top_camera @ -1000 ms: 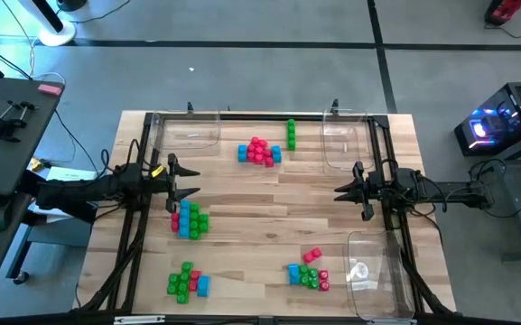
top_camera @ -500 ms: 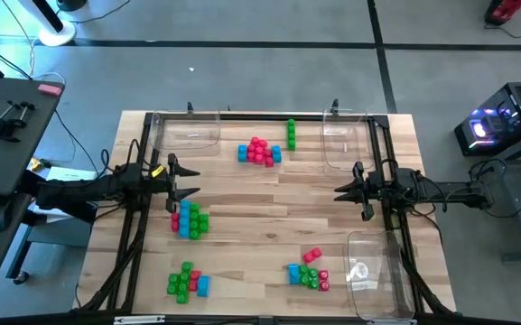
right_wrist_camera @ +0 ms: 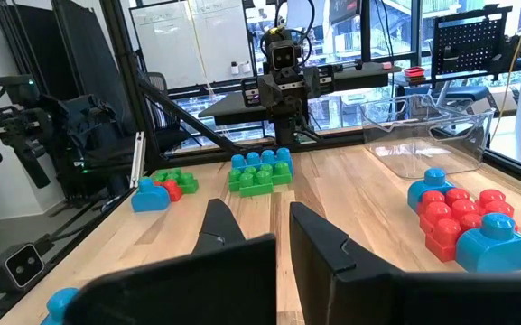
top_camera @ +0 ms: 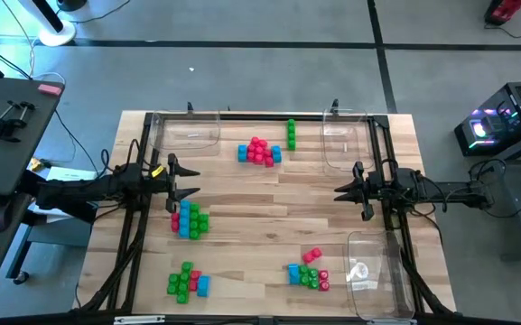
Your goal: Sort blocks
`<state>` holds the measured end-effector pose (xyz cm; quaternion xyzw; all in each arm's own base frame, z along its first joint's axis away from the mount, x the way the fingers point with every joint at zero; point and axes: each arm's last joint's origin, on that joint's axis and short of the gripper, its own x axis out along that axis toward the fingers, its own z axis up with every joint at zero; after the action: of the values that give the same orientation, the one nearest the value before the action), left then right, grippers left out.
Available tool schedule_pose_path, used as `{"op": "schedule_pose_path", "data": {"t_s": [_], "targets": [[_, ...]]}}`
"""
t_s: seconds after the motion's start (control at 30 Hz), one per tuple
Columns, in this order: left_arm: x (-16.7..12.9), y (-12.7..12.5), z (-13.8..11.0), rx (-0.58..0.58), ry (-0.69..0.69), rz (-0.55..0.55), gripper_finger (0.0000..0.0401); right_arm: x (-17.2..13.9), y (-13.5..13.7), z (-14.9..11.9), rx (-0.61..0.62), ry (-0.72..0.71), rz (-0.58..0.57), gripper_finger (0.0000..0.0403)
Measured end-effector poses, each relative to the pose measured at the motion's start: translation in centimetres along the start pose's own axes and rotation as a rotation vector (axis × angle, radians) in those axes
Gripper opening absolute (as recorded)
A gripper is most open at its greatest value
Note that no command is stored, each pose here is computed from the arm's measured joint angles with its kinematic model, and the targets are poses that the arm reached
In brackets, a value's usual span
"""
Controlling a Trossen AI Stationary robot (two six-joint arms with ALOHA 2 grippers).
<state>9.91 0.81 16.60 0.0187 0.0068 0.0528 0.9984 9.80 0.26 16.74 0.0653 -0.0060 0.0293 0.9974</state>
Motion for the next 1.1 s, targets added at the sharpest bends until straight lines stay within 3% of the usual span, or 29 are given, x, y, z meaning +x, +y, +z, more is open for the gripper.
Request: {"op": "schedule_pose_path", "data": {"t_s": [0.47, 0.63, 0.73, 0.8, 0.87, 0.97, 1.1], "targets": [[0.0, 0.0, 0.0, 0.000, 0.000, 0.000, 0.0227, 0.0, 0.0, 0.5, 0.019, -0.053, -0.028, 0.0000], [0.0, 0.0, 0.0, 0.000, 0.000, 0.000, 0.0227, -0.9, 0.2, 4.1, 0.423, -0.458, 0.022, 0.0000], [0.0, 0.0, 0.0, 0.000, 0.000, 0.000, 0.0227, -1.8, -0.1, 5.5, 0.543, -0.678, -0.068, 0.0000], [0.0, 0.0, 0.0, 0.000, -0.001, 0.000, 0.0227, -1.4, 0.0, 6.3, 0.553, -0.623, -0.061, 0.0000], [0.0, 0.0, 0.0, 0.000, 0.000, 0.000, 0.0227, -0.6, 0.7, 7.7, 0.547, -0.477, 0.058, 0.0000], [0.0, 0.0, 0.0, 0.000, 0.000, 0.000, 0.0227, 1.4, 1.7, 9.3, 0.453, -0.148, 0.203, 0.0000], [0.0, 0.0, 0.0, 0.000, 0.000, 0.000, 0.0227, 4.2, 2.3, 10.3, 0.352, 0.242, 0.203, 0.0004]]}}
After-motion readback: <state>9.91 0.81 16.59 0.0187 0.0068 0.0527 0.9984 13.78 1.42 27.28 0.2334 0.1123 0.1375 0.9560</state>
